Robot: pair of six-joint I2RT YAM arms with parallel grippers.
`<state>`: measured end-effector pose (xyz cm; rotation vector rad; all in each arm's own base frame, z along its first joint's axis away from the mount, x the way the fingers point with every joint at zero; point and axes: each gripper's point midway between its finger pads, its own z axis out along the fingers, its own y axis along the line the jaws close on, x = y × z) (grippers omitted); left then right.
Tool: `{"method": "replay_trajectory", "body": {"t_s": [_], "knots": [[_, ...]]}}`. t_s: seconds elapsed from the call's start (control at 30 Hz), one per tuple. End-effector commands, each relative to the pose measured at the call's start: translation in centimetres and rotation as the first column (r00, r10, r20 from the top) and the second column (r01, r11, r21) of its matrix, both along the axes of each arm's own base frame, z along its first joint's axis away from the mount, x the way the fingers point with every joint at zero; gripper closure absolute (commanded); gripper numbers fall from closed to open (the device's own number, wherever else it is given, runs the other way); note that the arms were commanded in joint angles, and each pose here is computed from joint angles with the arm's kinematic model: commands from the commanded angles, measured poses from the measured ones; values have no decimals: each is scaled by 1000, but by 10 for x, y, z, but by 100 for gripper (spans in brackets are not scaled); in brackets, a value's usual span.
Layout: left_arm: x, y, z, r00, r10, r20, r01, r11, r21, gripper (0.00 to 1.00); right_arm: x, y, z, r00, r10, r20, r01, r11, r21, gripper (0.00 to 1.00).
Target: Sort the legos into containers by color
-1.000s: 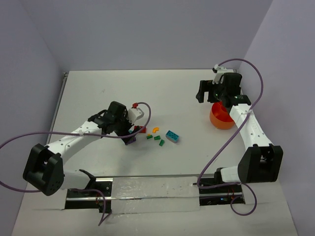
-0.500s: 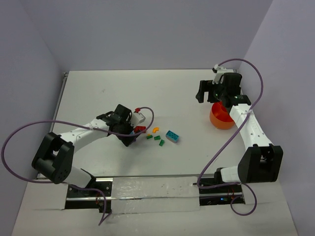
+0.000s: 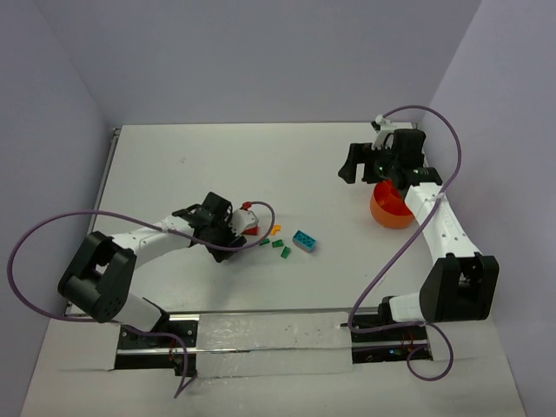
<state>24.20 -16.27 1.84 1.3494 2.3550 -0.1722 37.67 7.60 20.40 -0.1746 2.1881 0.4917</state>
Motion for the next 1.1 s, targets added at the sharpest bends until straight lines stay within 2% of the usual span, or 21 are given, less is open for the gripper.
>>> {"method": "replay_trajectory", "body": {"t_s": [0.0, 0.07, 0.17, 0.23, 0.37, 0.53, 0.6, 0.7, 0.77, 0.83, 0.97, 1.07], "knots": [[17, -21, 11, 996, -47, 75, 52, 996, -73, 34, -1, 18, 5, 999, 43, -14, -42, 995, 88, 0], [20, -23, 12, 996, -29, 82, 35, 996, -84, 32, -3, 22, 1, 998, 54, -31, -50, 992, 116, 0], [22, -25, 10, 997, -2, 73, 9, 996, -92, 13, -5, 29, -3, 995, 79, -56, -70, 987, 146, 0], [23, -26, 9, 997, 0, 71, 7, 995, -95, 8, -4, 29, -7, 994, 80, -70, -69, 987, 147, 0], [24, -28, 8, 997, -11, 79, 19, 995, -101, 5, -4, 30, -8, 994, 83, -70, -73, 987, 145, 0], [24, -32, 10, 994, -48, 96, 59, 991, -118, 9, -6, 32, -9, 993, 97, -74, -86, 985, 148, 0], [25, -34, 12, 993, -55, 101, 68, 989, -129, 16, -8, 34, -10, 992, 104, -75, -91, 984, 156, 0], [23, -37, 14, 993, -70, 94, 83, 987, -139, 31, -12, 40, -11, 990, 117, -72, -103, 979, 176, 0], [22, -37, 18, 992, -73, 99, 87, 985, -147, 46, -14, 43, -10, 991, 118, -69, -102, 976, 194, 0], [24, -39, 29, 991, -62, 122, 82, 983, -167, 53, -14, 48, -7, 991, 113, -69, -95, 969, 226, 0], [38, -49, 79, 981, 14, 196, 36, 968, -250, 69, -20, 61, 5, 992, 101, -70, -70, 935, 347, 0], [56, -58, 136, 954, 138, 266, -35, 933, -359, 91, -22, 84, 20, 988, 127, -86, -82, 911, 405, 0]]}}
